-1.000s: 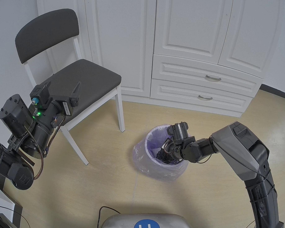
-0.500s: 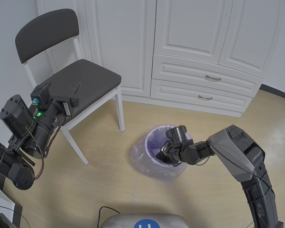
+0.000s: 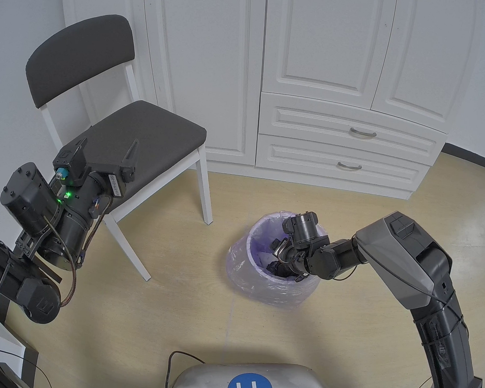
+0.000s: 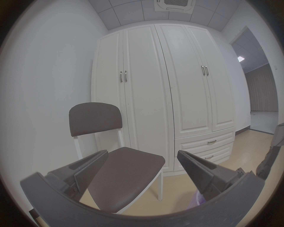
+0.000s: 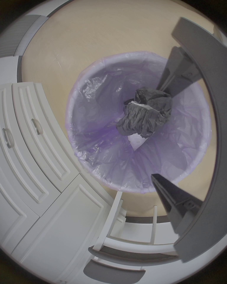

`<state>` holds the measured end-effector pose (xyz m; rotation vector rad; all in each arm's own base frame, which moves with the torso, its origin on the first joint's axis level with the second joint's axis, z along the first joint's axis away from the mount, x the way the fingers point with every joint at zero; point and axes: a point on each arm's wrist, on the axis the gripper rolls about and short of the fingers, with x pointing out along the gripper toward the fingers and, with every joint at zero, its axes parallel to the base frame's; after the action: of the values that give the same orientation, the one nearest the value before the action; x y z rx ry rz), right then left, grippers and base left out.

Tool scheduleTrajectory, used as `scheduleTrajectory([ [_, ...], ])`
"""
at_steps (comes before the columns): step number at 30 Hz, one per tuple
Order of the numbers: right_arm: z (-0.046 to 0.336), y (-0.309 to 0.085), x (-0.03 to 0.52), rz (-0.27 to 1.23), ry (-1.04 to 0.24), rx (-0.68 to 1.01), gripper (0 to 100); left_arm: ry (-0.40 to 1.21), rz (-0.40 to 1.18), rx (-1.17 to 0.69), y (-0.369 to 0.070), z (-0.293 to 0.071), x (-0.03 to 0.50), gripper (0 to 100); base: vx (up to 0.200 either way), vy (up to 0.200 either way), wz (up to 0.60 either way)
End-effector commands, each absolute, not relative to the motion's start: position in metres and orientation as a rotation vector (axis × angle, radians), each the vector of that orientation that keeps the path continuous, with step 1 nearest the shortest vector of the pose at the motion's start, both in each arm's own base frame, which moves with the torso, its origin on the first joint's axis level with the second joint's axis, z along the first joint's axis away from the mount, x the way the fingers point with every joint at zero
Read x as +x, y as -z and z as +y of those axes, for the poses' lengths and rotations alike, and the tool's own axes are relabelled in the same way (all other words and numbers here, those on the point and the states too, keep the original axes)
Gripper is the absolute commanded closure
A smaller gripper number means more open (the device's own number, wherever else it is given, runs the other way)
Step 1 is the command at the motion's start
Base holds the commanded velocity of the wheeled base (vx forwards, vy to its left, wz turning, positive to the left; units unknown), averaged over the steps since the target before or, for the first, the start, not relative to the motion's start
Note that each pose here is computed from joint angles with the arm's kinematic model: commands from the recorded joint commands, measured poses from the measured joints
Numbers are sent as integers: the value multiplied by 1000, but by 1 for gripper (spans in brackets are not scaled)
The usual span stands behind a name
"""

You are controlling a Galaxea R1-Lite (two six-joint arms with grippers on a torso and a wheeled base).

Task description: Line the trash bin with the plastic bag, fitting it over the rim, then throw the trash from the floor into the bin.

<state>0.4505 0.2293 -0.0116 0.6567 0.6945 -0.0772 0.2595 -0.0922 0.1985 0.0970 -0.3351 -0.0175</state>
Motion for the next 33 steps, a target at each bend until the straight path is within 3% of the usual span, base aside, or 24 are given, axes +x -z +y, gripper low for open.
scheduleTrajectory([
  [1, 228, 0, 450, 679, 72, 668, 0, 16, -333, 98, -198, -92, 260, 0, 0, 0, 0],
  [8, 233, -33, 439, 650, 43, 702, 0, 17, -335, 97, -199, -92, 259, 0, 0, 0, 0],
  [12, 236, -70, 416, 632, -5, 684, 0, 19, -332, 98, -198, -93, 259, 0, 0, 0, 0],
  [18, 218, -120, 373, 597, -93, 508, 0, 39, -310, 101, -191, -97, 258, 0, 0, 0, 0],
  [25, 189, -141, 340, 572, -107, 290, 0, 78, -268, 110, -179, -107, 258, 0, 0, 0, 0],
  [30, 159, -165, 307, 469, -123, 172, 0, 164, -200, 123, -161, -124, 246, 0, 0, 0, 0],
  [33, 127, -180, 272, 323, -155, 36, 0, 293, -55, 172, -123, -147, 225, 0, 0, 0, 0],
])
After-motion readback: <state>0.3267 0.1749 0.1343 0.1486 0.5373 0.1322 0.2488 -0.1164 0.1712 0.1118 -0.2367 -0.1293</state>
